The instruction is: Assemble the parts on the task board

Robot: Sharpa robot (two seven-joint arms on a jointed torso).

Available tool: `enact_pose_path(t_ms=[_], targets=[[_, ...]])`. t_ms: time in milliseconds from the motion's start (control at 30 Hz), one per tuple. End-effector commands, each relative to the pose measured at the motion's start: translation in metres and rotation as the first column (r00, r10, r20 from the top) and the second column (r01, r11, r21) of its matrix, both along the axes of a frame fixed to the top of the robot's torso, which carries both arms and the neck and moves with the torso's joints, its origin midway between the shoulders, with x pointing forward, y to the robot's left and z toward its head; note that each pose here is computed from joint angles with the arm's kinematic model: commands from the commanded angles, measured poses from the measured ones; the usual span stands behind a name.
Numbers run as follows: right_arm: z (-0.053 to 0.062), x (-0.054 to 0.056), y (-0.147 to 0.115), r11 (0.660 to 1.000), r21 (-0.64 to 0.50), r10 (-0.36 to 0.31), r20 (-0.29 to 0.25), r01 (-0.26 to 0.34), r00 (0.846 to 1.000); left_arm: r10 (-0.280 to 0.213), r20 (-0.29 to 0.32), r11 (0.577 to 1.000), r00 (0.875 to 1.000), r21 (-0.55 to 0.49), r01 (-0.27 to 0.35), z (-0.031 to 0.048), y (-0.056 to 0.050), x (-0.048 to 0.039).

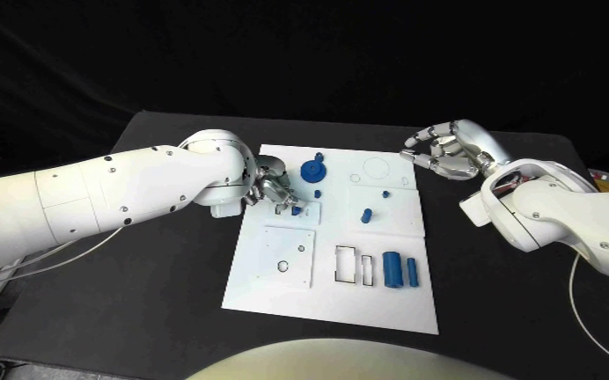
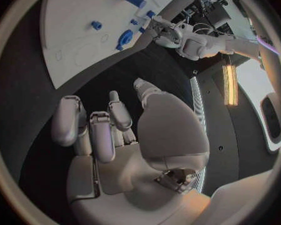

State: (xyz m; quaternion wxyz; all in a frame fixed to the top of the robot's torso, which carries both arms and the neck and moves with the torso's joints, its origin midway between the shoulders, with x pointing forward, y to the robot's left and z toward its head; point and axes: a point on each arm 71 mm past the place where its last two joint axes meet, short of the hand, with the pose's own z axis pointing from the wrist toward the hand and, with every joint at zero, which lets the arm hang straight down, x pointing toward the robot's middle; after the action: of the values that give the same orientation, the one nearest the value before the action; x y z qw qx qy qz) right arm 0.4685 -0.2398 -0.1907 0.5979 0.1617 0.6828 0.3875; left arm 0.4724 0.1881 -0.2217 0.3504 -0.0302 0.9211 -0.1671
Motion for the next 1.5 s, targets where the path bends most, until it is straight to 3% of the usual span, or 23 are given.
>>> enact_pose_path(t_ms=[33,733,1100,1333,1433,1500], targets=[[-0.001,-0.001,0.001,1.0,-0.008,0.012,-0.001,-0.012,1.0,-0.016,-0.007,1.0,1.0,0.003,0.016,0.0,-0.001,-0.0001],[-0.001,-0.001,0.001,1.0,-0.009,0.011,-0.003,-0.011,1.0,-0.031,-0.018,0.999,0.999,0.013,0.031,-0.0008,-0.002,-0.0012],[-0.002,-0.001,0.002,1.0,-0.009,0.012,-0.002,-0.012,1.0,0.014,-0.033,0.999,0.999,-0.044,-0.016,0.0008,0.0,0.0007],[-0.003,-0.001,0.001,1.0,-0.009,0.011,-0.003,-0.011,1.0,0.088,-0.037,0.989,0.995,-0.113,-0.092,0.009,0.009,0.0079],[-0.003,0.0,0.001,1.0,-0.01,0.01,-0.003,-0.01,1.0,0.118,-0.036,0.982,0.992,-0.141,-0.122,0.0174,0.016,0.0139],[-0.003,0.0,0.001,1.0,-0.01,0.009,-0.003,-0.009,1.0,0.135,-0.024,0.979,0.991,-0.15,-0.137,0.0278,0.021,0.0228]])
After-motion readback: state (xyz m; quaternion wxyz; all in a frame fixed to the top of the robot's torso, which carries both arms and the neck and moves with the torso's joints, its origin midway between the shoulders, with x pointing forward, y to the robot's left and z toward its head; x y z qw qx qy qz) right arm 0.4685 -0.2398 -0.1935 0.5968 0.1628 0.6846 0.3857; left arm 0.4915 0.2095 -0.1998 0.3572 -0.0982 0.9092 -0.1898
